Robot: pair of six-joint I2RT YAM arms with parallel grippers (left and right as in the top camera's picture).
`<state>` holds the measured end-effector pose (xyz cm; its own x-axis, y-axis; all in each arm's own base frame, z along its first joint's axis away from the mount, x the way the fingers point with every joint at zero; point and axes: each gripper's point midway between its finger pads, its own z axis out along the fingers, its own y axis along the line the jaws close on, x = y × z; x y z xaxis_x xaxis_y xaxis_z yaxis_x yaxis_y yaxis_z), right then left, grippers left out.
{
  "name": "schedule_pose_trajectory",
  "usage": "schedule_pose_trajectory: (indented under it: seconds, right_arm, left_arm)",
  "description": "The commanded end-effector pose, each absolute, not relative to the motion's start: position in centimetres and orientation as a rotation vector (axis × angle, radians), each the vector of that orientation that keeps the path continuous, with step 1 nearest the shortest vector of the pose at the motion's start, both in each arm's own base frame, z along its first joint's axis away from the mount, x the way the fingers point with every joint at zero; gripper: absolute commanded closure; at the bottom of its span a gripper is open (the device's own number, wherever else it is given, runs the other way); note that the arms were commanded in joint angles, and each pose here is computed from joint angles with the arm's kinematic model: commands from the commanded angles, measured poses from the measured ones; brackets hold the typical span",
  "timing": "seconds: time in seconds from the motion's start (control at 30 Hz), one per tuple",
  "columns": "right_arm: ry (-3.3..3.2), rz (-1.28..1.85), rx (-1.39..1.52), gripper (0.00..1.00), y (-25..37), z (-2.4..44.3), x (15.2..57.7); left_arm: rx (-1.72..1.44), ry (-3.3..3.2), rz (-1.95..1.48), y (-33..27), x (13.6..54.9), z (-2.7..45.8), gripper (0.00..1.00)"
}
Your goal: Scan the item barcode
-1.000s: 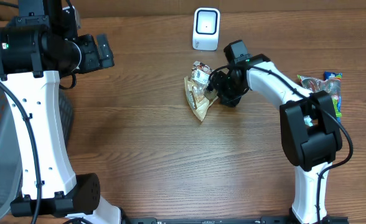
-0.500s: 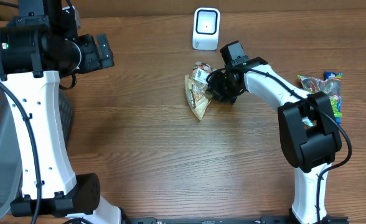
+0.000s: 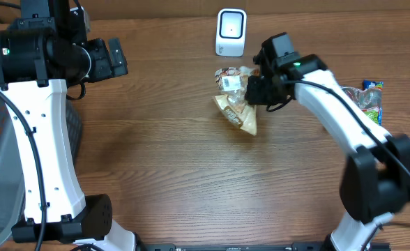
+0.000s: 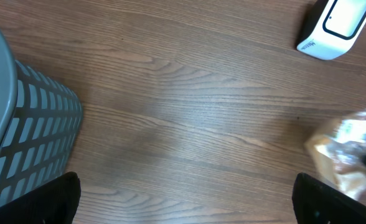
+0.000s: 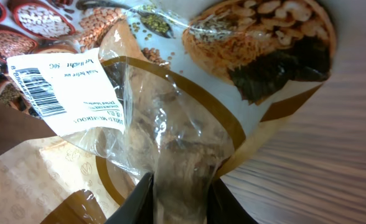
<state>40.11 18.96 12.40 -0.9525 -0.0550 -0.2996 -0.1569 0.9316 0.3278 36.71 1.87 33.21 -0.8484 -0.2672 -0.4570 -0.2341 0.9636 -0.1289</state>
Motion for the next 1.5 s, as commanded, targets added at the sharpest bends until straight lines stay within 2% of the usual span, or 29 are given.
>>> schedule_pose_trajectory:
  seconds: [0.0,0.17,0.37,0.43,1.0,1.47]
  right_arm:
    - [2.644,0.383,-0.326,0.84,17.6,17.2,40.9]
    - [2.536,0.322,-0.298,0.84,16.3,21.5,40.5]
    - [2.418,0.285,-0.269,0.94,15.0,26.2,39.4]
    - [2.404,0.288,-0.269,0.94,14.9,26.8,39.2]
    - [2.339,0.183,-0.213,0.94,13.8,27.4,41.1]
    - [2.376,0.178,-0.252,0.91,16.3,23.1,44.2]
  left_arm:
    - [-0.368,2.608,-0.115,1.5,36.4,33.8,0.0]
    - [-0.368,2.608,-0.115,1.5,36.4,33.8,0.0]
    - [-0.368,2.608,-0.115,1.5,36.4,33.8,0.0]
    - [-0.368,2.608,-0.115,1.5,36.4,33.8,0.0]
    - [-0.368,2.608,-0.115,1.5,36.4,33.8,0.0]
    - [-0.368,2.608,-0.115,1.5,36.4,33.8,0.0]
